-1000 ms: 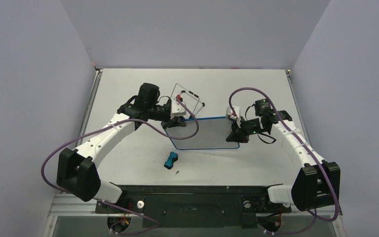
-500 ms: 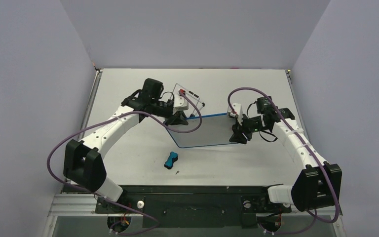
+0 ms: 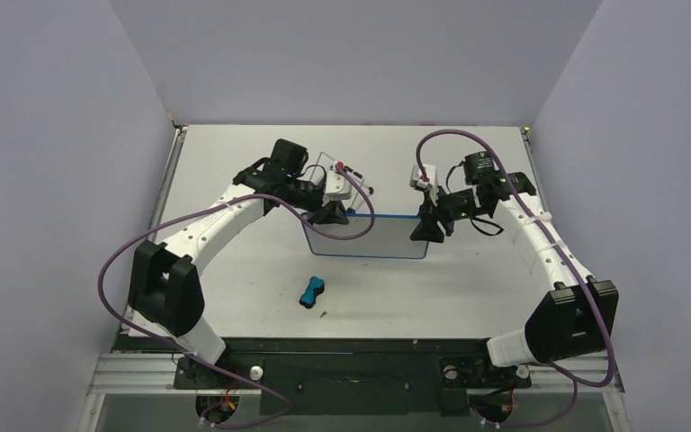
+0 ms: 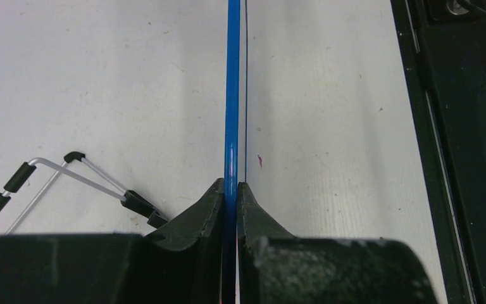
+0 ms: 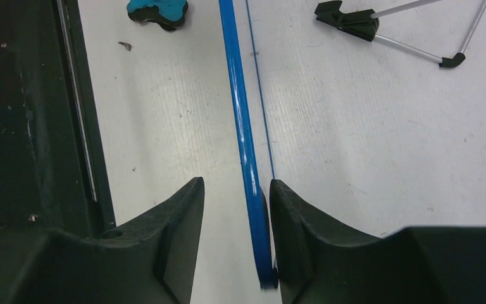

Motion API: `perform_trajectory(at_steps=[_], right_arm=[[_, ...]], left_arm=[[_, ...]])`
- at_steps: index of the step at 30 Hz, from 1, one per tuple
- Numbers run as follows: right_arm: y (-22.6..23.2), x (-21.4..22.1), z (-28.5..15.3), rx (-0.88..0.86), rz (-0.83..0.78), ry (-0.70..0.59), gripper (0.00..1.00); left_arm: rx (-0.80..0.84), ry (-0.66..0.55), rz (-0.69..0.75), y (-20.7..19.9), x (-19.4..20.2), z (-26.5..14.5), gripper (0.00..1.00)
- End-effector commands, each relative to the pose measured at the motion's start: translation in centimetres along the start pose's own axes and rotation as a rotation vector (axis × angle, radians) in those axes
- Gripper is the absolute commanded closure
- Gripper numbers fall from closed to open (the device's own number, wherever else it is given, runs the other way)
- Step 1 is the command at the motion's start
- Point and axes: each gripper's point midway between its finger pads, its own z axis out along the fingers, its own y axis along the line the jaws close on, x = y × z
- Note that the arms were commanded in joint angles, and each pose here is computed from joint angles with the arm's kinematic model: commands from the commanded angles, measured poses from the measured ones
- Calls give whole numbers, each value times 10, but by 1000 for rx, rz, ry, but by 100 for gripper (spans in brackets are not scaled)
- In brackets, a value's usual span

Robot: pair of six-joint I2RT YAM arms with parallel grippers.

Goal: Erase the whiteboard
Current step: Adjust the whiteboard at the center of the board.

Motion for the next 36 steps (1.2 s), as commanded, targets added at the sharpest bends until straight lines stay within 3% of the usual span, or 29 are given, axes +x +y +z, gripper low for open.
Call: perform_trajectory(at_steps=[1,13,17,20,22,24,25,27,31,36], right_arm=[[-2,-16,-1,-3,-20,-3,62],[-19,-18,24,34,44,177,66],[-21,-20,29,34,46,216,77],[-19,-17,33,33,35,234,99],[-20,-15,32,42,28,242,100],[-22,-14,31,64,19,244,100],[-23,-10,30,81,32,254,100],[-25,-10,26,125,28,250,100],[-29,-3,22,173,44,243,100],[-34,9,20,214,92,220,100]], left_arm=[[-7,18,39,10,5,2,100],[26,28,53,8,5,19,100],[18,21,54,9,4,19,100],[5,-3,48,11,-1,20,100],[-9,-37,22,12,-7,20,100],[-45,-96,16,17,-20,17,86],[-63,-140,-11,19,-26,17,73],[-126,-242,-15,21,-52,0,67],[-235,-448,18,24,-98,-44,63],[-424,-544,32,20,-120,-93,60]])
